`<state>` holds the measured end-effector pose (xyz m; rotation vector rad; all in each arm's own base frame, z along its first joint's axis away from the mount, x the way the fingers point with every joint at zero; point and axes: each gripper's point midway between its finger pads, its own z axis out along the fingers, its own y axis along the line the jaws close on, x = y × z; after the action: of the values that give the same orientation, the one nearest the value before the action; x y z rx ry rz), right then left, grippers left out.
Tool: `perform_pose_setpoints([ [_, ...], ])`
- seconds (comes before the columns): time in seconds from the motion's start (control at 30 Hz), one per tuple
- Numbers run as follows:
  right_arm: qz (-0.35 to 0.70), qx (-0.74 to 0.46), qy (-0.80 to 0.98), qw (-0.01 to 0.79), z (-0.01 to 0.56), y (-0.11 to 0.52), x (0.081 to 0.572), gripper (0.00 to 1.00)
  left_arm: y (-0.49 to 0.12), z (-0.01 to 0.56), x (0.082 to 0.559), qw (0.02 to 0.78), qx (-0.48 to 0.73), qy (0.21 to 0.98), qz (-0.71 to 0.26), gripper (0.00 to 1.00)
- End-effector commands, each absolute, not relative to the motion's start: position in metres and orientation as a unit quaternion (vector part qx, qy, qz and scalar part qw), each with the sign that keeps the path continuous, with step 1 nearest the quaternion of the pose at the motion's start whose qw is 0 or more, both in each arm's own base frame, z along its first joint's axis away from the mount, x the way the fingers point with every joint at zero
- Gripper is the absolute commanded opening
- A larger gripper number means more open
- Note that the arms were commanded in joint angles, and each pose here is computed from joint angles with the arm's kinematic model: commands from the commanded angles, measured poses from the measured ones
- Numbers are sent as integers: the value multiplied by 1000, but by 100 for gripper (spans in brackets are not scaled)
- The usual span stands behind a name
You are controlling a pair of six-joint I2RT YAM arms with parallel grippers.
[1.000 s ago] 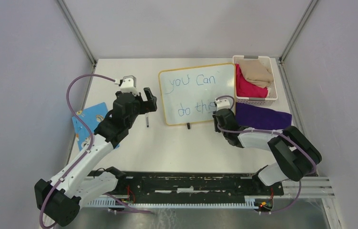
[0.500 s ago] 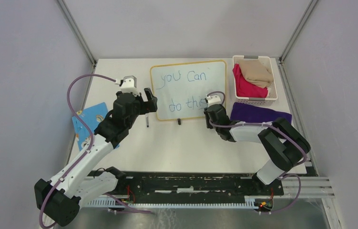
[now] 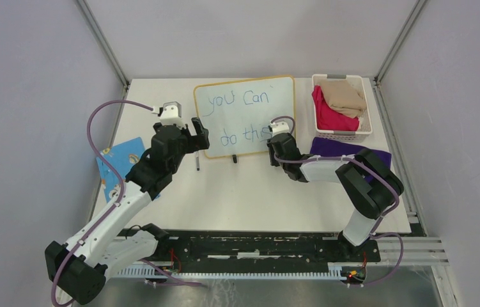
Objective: Write a sentence on the whiteboard
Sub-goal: Move the whiteboard to the center of the board.
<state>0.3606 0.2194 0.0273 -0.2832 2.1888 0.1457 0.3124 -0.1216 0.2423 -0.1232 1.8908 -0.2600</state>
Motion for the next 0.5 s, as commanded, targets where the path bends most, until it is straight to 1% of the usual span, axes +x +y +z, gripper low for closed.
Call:
perform_pose_setpoints([
  [0.0, 82, -112, 872, 469, 43, 233, 369, 34, -117, 267, 316, 612, -54, 782, -107, 98],
  [0.17, 88, -114, 871, 470, 47, 233, 366, 47, -117, 265, 316, 610, -53, 784, -104, 98],
  [0.27, 90, -114, 870, 472, 51, 233, 365, 52, -118, 266, 316, 611, -56, 782, -107, 98],
  [0.47, 91, -118, 868, 473, 54, 231, 362, 54, -118, 265, 316, 611, -58, 782, -110, 98],
])
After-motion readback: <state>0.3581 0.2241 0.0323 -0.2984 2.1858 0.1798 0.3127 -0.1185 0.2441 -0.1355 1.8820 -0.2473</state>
